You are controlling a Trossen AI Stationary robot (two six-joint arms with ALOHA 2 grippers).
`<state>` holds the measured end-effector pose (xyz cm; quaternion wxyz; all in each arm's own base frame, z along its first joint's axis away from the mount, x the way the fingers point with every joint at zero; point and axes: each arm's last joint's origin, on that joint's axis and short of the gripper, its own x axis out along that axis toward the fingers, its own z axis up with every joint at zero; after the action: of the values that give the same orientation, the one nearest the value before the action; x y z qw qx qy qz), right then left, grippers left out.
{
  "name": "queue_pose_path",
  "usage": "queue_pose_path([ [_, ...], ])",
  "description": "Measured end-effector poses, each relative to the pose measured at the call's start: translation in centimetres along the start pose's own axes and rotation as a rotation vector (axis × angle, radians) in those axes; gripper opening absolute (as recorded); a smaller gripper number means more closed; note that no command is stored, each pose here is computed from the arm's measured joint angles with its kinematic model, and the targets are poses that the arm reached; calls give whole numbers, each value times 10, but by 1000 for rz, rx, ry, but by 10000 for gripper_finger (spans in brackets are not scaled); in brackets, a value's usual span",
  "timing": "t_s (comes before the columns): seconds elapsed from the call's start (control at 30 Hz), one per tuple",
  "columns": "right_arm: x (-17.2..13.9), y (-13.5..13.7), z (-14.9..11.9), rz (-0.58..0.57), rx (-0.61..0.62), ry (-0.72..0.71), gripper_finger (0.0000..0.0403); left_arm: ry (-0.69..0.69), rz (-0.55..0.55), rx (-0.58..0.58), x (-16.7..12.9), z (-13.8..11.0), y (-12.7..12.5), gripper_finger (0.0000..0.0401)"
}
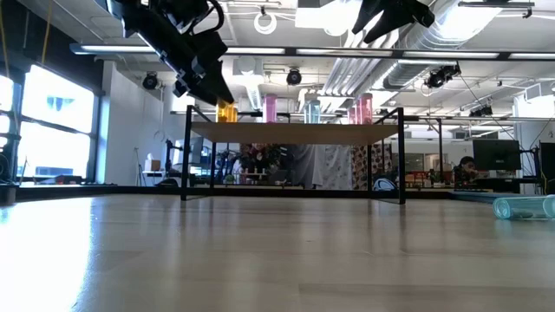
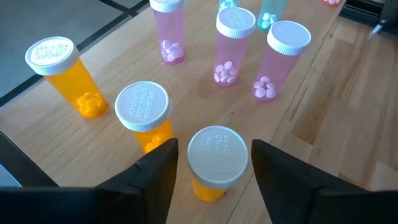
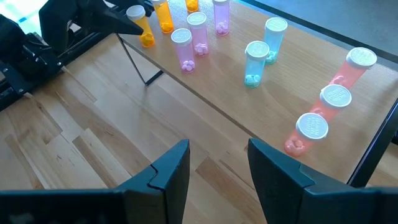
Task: Pick and place medicine bottles onto shelf by color
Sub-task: Put the blue medicine bottle on the shelf aligned with the other blue medicine bottles
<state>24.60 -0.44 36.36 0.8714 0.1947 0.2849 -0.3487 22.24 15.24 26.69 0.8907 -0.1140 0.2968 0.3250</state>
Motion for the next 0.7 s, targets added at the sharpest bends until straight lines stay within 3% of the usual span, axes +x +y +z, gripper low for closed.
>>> queue_pose_path([
  [0.33, 0, 0, 0, 0, 0, 0, 154, 4, 12, -23, 0, 0, 0, 240],
  [0.7, 0, 0, 0, 0, 0, 0, 154, 7, 26, -19, -19, 28, 0, 243],
])
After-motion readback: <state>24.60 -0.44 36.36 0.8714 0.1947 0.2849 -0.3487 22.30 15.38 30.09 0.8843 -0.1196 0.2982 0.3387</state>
